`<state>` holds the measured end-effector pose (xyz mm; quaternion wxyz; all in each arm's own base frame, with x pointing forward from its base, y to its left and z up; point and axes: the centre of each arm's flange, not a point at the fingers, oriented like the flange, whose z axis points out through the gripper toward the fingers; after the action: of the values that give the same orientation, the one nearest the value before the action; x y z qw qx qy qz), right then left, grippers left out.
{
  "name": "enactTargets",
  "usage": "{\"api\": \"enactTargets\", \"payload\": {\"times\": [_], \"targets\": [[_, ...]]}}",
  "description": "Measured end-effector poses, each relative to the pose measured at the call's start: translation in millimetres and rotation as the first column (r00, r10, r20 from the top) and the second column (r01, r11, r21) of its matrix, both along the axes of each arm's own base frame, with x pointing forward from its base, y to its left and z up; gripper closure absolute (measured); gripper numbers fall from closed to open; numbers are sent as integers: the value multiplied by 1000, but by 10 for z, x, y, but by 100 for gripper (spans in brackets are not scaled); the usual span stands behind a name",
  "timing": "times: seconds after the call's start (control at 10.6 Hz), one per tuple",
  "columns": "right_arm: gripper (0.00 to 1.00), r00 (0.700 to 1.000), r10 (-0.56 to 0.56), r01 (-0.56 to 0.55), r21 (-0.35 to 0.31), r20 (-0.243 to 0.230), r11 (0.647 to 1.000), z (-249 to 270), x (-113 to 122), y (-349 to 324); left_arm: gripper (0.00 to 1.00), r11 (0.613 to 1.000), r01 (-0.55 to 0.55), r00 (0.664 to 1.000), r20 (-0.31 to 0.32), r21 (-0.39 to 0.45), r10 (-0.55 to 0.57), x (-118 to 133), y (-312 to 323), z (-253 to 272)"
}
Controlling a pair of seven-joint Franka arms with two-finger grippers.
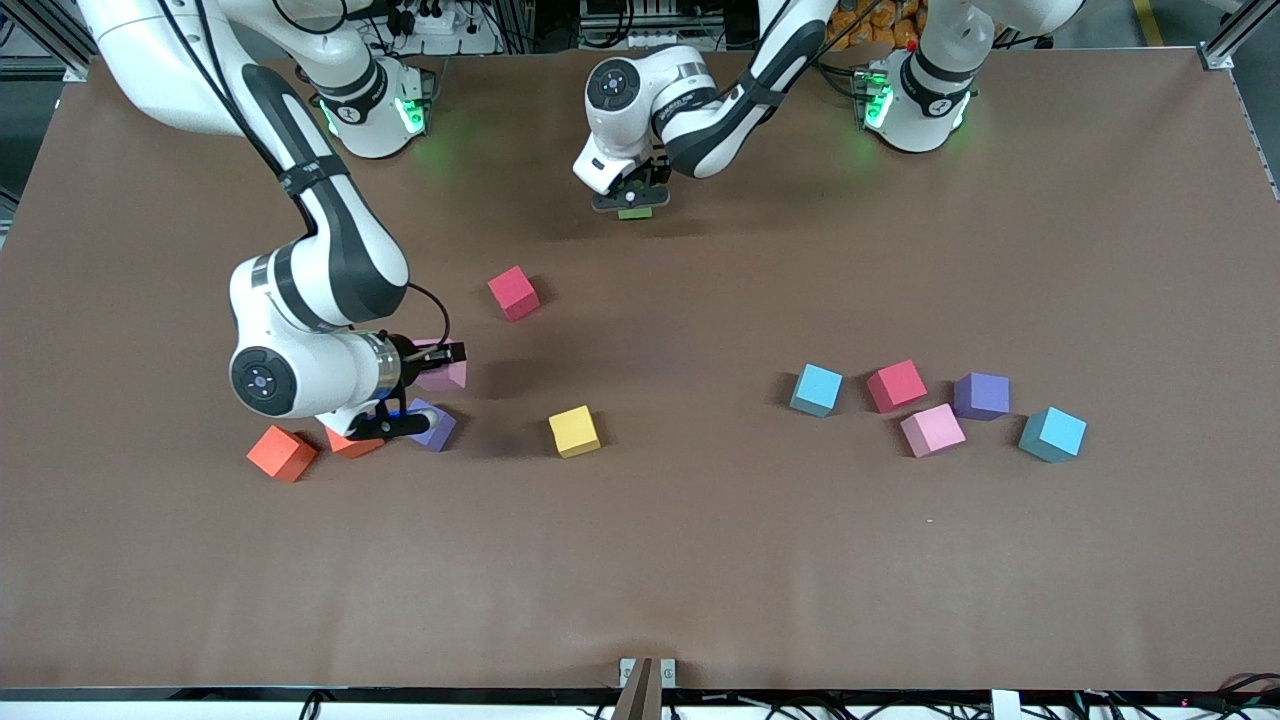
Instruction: Form number 2 with 11 blocks
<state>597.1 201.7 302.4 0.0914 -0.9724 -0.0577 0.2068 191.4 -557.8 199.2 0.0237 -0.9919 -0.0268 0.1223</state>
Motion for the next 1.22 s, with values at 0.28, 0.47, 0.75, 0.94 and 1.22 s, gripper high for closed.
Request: {"api": "enactTargets", "payload": {"times": [0.28, 0.47, 0.75, 0.94, 1.22], "targets": [[43, 997, 78, -79, 33, 25, 996, 287, -159, 342, 0, 1000, 1, 1000, -3, 2, -1, -56, -43, -17], [43, 988, 147, -149, 55, 43, 987, 392, -265, 466, 0, 1000, 5, 1000, 4, 12, -5, 8, -85, 177], [43, 966, 255, -257, 87, 41, 962, 346, -382, 560, 0, 999, 15, 999, 44, 41, -17, 106, -46, 806], [43, 936, 349, -353, 109, 52, 929, 381, -507, 765, 0, 999, 2, 997, 80, 45, -6, 207, 51, 1206], [43, 877, 471, -480, 146, 93, 865, 447, -601, 921, 0, 998, -52, 994, 103, 37, 48, 842, 407, 1499]]}}
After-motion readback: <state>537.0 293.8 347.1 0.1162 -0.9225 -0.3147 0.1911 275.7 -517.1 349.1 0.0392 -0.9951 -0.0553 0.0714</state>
